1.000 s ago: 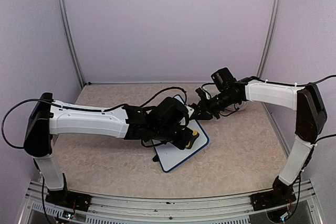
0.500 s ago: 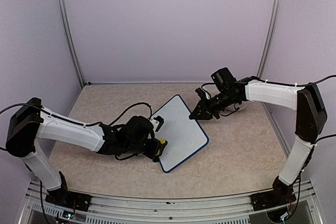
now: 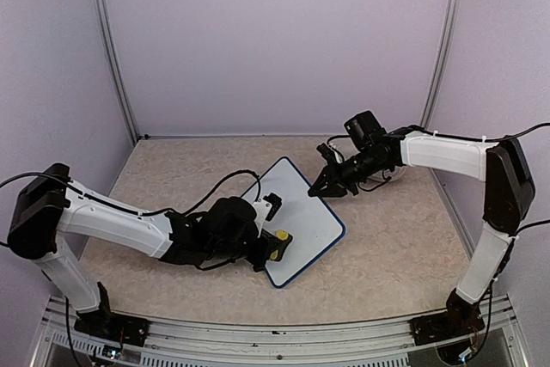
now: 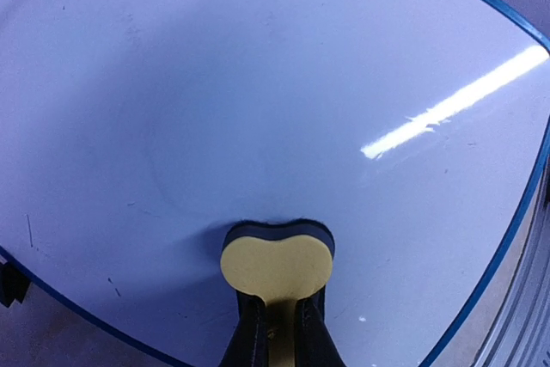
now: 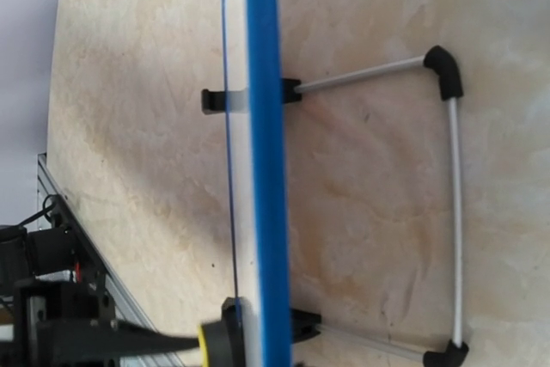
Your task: Erase the whiteboard
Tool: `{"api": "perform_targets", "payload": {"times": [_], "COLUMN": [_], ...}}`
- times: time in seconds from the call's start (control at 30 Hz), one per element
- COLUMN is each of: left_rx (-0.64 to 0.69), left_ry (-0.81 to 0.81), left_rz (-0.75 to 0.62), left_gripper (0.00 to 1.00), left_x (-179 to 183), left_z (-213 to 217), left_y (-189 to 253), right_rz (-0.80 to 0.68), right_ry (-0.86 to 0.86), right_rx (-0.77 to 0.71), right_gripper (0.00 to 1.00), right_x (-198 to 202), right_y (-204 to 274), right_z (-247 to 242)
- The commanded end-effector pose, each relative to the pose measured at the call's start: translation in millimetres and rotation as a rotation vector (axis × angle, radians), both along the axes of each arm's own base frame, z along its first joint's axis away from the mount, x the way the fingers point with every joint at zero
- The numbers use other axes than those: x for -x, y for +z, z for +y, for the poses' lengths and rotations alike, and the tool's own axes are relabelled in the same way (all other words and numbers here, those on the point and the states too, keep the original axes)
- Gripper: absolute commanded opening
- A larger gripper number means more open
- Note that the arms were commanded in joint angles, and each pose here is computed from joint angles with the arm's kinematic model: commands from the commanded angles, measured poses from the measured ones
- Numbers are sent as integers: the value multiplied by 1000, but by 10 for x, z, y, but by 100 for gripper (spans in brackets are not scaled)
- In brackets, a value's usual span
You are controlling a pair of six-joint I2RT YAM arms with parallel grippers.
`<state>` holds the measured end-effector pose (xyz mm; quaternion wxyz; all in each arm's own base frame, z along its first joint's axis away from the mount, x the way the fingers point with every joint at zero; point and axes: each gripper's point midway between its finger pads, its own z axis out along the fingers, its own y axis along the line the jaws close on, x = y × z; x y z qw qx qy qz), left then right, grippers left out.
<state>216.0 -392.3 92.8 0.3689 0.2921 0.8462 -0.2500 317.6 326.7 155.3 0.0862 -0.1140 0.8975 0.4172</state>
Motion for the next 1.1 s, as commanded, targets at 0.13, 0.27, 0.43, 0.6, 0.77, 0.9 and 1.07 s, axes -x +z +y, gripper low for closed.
{"api": "perform_targets", "payload": {"times": [0.13, 0.27, 0.43, 0.6, 0.77, 0.9, 1.07], "left_rx": [73, 25, 26, 24, 14, 34, 49], "left_ry": [-215, -128, 34, 127, 170, 253, 314], "left_rz": [-1, 33, 40, 14, 23, 108, 155], "left_gripper": [0, 0, 0, 0, 0, 0, 0], "left_x": [424, 261, -155, -517, -759, -1056, -1397], "left_z": [-321, -50, 397, 588, 572, 630, 636], "left_y": [6, -239, -341, -261, -223, -297, -353], "right_rz": [66, 64, 62, 58, 60, 58, 53], "right_ry": [-33, -33, -33, -34, -35, -33, -35], "right_rx": [48, 47, 48, 48, 46, 43, 45], "right_gripper": [0, 0, 0, 0, 0, 0, 0], "right_x": [32, 28, 34, 28, 18, 0, -15], "right_y": [-193, -192, -192, -186, -186, -184, -187], "right_z": [-3, -1, -7, -7, 1, 18, 19]}}
